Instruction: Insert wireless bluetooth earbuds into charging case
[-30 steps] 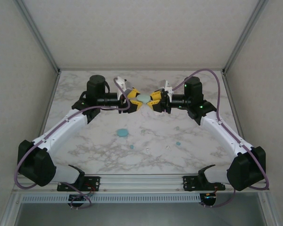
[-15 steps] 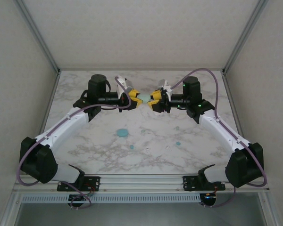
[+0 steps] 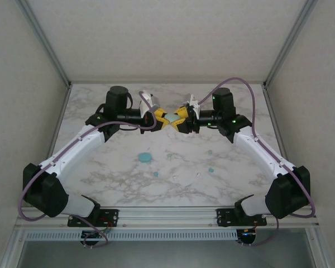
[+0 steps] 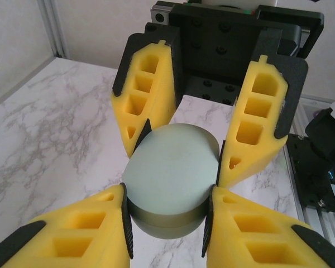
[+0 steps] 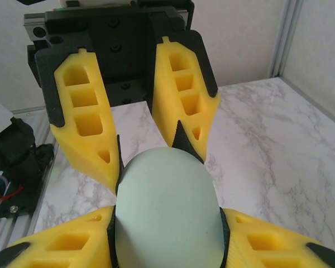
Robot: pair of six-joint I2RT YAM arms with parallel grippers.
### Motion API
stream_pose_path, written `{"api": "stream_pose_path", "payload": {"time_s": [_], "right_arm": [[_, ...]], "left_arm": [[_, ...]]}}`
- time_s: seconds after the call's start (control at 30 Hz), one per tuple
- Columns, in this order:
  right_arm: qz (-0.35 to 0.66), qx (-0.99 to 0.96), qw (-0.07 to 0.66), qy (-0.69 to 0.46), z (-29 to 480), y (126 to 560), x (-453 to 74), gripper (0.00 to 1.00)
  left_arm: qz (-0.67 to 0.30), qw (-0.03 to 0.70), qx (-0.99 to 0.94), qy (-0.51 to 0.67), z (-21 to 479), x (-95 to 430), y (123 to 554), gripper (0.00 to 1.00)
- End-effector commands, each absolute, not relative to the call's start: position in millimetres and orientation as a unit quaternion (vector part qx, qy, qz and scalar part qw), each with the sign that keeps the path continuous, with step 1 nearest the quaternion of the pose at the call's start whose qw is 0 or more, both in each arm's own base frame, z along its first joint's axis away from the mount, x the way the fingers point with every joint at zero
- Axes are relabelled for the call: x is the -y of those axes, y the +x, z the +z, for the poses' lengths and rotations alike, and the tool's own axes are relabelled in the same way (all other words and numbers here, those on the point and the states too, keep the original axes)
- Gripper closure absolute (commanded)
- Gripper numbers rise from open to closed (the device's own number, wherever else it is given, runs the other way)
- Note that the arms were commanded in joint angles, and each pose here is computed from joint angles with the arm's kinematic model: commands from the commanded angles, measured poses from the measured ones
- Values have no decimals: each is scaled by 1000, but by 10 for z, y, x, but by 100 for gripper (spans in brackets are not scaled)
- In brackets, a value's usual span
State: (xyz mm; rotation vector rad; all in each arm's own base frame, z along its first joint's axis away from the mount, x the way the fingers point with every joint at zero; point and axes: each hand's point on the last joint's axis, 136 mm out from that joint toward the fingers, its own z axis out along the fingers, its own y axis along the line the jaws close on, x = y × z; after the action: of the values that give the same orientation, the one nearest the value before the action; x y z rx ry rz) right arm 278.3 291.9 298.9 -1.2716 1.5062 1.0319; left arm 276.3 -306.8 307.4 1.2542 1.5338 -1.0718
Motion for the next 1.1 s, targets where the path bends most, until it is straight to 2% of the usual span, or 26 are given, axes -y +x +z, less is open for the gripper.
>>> {"api": "stream_pose_path", "payload": {"time_s": [0.0, 0.1, 0.13, 0.23, 0.3, 0.37, 0.43, 0.63, 1.07], "right_arm": [[414, -597, 446, -523, 3050, 2764, -2954, 67], [408, -600, 443, -527, 3029, 2751, -2934, 71], [408, -598, 443, -528, 3030, 2740, -2933, 73], [411, -595, 446, -527, 3050, 2731, -2936, 74], [416, -591, 447, -527, 3081, 2712, -2940, 74], [420, -583, 452, -528, 3135, 2690, -2941, 74], [422, -578, 456, -529, 3162, 2683, -2940, 74], [438, -564, 458, -529, 3220, 2638, -2949, 75], [445, -558, 463, -526, 3258, 2625, -2951, 74]], "left_arm": [[-439, 427, -598, 517, 3160, 3114, 2688, 75], [-439, 426, -598, 517, 3152, 3111, 2683, 75], [-439, 425, -599, 517, 3145, 3111, 2681, 71], [-434, 425, -600, 521, 3127, 3094, 2666, 49], [-426, 424, -599, 529, 3100, 3070, 2643, 43], [-428, 421, -598, 531, 3081, 3048, 2624, 32], [-436, 417, -595, 531, 3081, 3042, 2602, 29], [-465, 406, -581, 530, 3100, 3076, 2541, 29], [-463, 418, -584, 519, 3161, 3121, 2611, 51]]}}
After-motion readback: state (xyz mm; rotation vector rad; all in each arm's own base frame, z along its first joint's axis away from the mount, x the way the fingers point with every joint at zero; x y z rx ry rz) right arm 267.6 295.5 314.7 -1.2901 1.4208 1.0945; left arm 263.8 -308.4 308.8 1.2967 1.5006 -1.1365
